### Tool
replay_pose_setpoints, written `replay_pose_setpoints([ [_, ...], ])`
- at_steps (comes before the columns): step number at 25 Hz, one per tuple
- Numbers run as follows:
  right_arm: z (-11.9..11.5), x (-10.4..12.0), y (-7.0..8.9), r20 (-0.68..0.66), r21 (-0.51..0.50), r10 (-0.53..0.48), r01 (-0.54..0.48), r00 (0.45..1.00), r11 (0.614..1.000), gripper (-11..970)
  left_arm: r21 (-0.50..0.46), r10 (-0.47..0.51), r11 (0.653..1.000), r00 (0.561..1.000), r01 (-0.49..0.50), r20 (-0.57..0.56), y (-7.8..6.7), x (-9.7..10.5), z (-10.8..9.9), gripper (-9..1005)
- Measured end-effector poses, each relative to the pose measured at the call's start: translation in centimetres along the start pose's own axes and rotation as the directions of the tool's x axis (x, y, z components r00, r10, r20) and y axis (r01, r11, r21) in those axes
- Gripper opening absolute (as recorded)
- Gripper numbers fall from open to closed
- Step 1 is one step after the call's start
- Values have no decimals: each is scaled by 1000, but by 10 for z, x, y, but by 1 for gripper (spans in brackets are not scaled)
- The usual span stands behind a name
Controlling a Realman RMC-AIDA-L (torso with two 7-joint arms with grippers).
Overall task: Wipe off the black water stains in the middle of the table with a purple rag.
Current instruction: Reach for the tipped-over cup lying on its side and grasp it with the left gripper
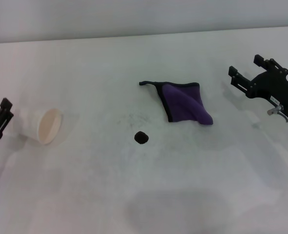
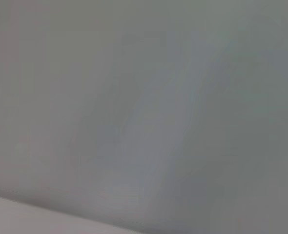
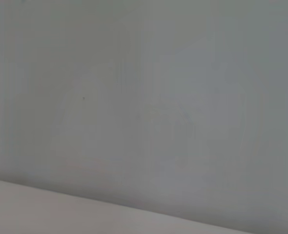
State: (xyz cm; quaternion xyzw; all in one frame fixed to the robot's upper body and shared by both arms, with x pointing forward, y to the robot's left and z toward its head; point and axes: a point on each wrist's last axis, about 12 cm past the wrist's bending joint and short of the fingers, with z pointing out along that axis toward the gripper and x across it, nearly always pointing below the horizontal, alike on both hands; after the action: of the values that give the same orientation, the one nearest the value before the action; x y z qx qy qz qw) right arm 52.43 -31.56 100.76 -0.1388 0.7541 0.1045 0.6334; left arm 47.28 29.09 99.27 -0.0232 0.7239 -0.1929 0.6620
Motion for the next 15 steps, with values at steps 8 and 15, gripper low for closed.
replay_pose_setpoints([
  [8,0,2,-1,-17,7,-1,1,1000,1000,817,44,31,998,997,-33,64,1,-17,17,888],
  [15,0,3,-3,-28,27,6,-5,1000,1000,816,280,238,927,968,-251,79,8,-47,27,887],
])
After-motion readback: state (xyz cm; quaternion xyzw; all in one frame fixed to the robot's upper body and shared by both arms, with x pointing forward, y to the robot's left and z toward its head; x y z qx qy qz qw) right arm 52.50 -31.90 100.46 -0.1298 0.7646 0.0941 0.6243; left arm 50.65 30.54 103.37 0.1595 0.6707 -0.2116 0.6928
